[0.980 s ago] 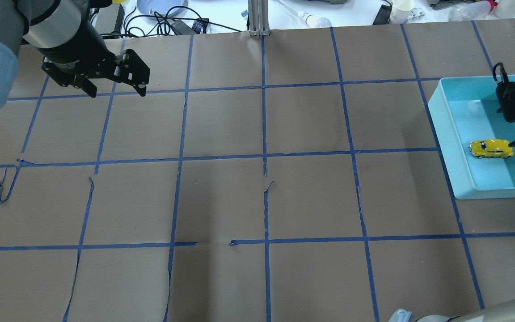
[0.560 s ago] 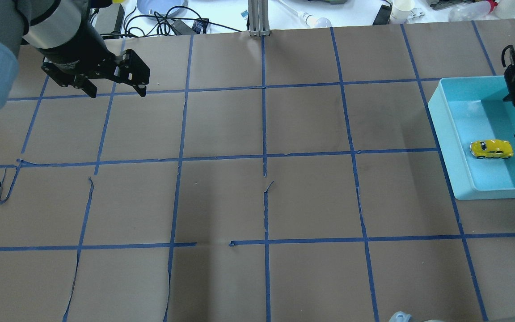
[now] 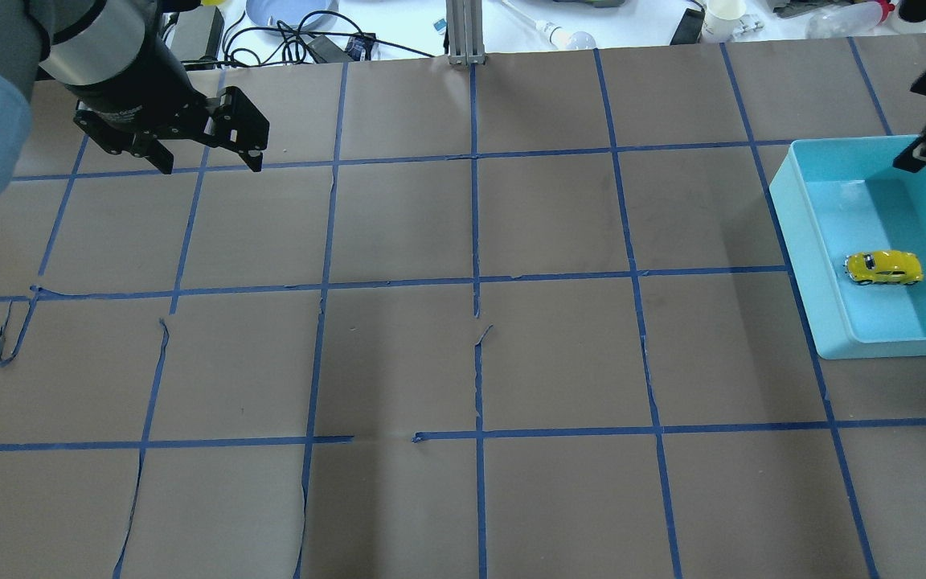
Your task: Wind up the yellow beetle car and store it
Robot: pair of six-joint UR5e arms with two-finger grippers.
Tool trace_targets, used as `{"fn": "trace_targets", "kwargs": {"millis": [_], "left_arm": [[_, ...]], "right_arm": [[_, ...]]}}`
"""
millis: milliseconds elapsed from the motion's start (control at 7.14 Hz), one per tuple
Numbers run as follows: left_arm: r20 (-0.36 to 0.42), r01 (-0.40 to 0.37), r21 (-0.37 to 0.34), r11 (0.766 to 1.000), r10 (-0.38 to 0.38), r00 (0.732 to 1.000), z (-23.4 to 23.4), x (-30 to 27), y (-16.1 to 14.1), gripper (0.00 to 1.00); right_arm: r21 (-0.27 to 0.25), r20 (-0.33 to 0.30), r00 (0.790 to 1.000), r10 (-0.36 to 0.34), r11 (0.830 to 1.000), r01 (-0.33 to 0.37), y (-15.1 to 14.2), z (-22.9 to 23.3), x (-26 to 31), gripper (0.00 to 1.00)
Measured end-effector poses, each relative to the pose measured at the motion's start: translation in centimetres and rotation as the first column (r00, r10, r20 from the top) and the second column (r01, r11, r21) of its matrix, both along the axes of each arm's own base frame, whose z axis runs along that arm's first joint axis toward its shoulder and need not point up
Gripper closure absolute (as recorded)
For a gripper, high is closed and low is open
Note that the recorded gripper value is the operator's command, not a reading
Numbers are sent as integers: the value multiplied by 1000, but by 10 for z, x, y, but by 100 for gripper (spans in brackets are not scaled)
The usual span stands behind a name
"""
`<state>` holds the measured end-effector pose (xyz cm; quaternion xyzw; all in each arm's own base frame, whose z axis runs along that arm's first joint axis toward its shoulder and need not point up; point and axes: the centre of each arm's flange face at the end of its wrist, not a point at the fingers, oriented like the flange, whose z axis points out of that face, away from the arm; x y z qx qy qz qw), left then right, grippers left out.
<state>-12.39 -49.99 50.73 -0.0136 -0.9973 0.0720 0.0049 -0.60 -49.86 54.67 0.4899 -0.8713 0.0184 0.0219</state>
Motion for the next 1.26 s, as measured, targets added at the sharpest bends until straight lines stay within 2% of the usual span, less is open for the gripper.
{"fn": "trace_targets", "kwargs": {"millis": [140, 280, 420, 560, 700, 840, 980, 1120, 1260], "left_arm": [[0, -1, -1, 1000, 1, 1000, 0, 0, 0, 0], [1, -2, -1, 1000, 2, 1000, 0, 1, 0, 0], [1, -2, -1, 1000, 2, 1000, 0, 1, 0, 0], [1, -2, 0, 1000, 2, 1000, 0, 1, 0, 0], [1, -2, -1, 1000, 2, 1000, 0, 1, 0, 0], [0, -1, -2, 1000, 1, 1000, 0, 1, 0, 0], [0, -1, -3, 1000, 1, 1000, 1, 1, 0, 0], [0, -2, -3, 1000, 2, 1000, 1, 1, 0, 0], [1, -3, -4, 1000, 3, 1000, 1, 2, 0, 0]], "right_arm": [[-3, 12, 992, -128, 992, 128, 1, 5, 40, 0], [-5, 23, 967, -255, 967, 255, 4, 5, 81, 0], [-2, 31, 932, -362, 932, 362, 7, 2, 117, 0], [7, 36, 884, -467, 884, 467, 10, -3, 145, 0], [14, 41, 809, -587, 810, 587, 8, -9, 158, 0], [14, 52, 707, -705, 709, 705, 3, -13, 163, 0], [11, 65, 622, -781, 623, 782, -2, -14, 163, 0], [12, 73, 576, -814, 578, 816, -5, -15, 161, 0], [12, 80, 558, -826, 560, 828, -6, -15, 160, 0]]}}
